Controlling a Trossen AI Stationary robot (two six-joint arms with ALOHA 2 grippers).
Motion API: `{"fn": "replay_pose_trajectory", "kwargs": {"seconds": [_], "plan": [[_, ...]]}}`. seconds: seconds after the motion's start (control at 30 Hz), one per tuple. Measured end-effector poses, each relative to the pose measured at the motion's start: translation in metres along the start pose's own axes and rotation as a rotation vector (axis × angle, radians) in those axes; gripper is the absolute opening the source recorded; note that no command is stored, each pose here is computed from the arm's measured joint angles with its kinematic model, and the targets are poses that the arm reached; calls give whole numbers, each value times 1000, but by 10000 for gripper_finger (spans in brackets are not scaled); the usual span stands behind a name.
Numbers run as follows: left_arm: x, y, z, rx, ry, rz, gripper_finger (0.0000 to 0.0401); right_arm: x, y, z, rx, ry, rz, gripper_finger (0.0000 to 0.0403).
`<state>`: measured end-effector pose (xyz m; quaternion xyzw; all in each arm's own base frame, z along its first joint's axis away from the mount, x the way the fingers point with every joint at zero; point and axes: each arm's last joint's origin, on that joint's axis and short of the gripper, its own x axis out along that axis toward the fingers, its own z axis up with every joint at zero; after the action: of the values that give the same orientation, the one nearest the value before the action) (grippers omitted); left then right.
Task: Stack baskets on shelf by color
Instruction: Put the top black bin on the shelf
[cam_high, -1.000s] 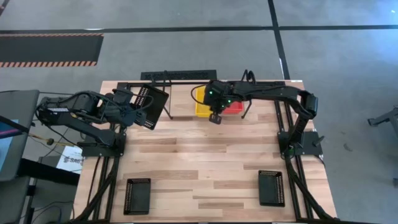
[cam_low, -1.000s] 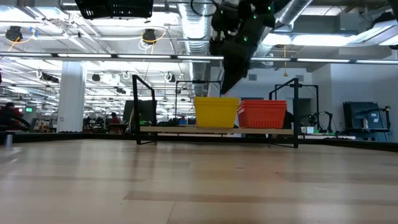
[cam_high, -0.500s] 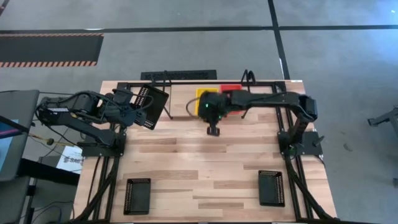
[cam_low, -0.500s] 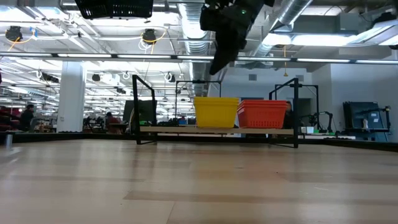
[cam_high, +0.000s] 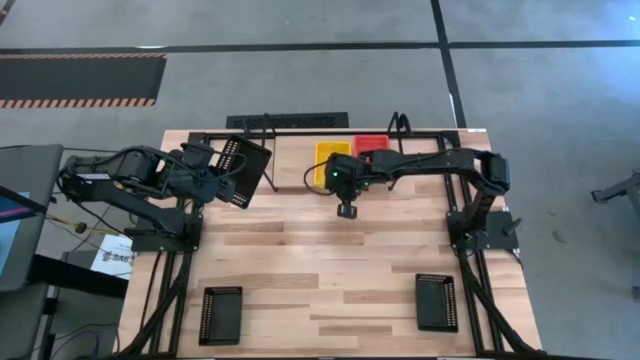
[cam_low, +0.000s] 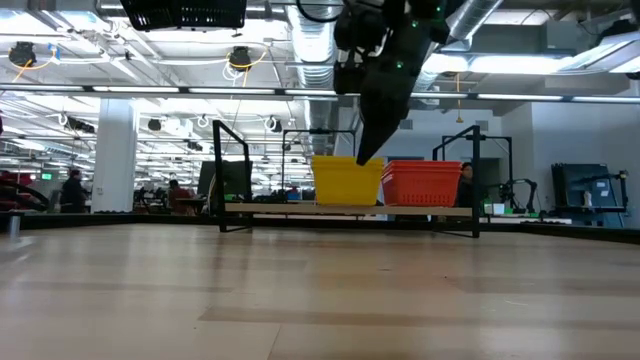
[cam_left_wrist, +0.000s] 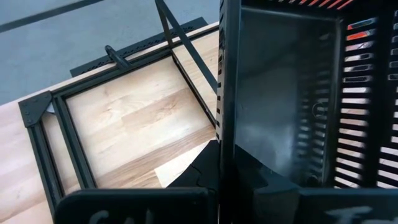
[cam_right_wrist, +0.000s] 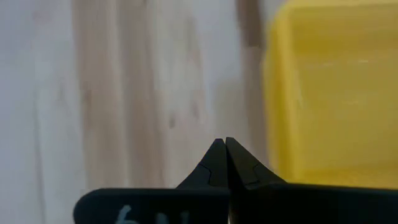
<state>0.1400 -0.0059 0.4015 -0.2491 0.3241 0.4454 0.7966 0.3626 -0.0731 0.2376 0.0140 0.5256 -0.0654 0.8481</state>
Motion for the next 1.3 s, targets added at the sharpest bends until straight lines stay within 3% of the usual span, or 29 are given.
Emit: {"fn": "replay_pose_trajectory", "kwargs": {"seconds": [0.63, 0.87, 0.97, 1.13, 1.3], "plan": [[0, 0, 0, -6, 12, -6, 0, -1, -40, 0, 31, -49, -55, 0], [0, 0, 0, -42, 3, -1, 0, -5, -22, 2, 27, -34, -26, 0], [3, -3, 1, -123, -29, 24, 0, -26, -8, 7, -5, -36, -27, 0], [20, -23, 3, -189, -18, 71, 0, -73, 10, 7, -54, -55, -126, 0], [53, -63, 13, -150, 39, -19, 0, -141, 15, -1, -45, -202, -243, 0]]}}
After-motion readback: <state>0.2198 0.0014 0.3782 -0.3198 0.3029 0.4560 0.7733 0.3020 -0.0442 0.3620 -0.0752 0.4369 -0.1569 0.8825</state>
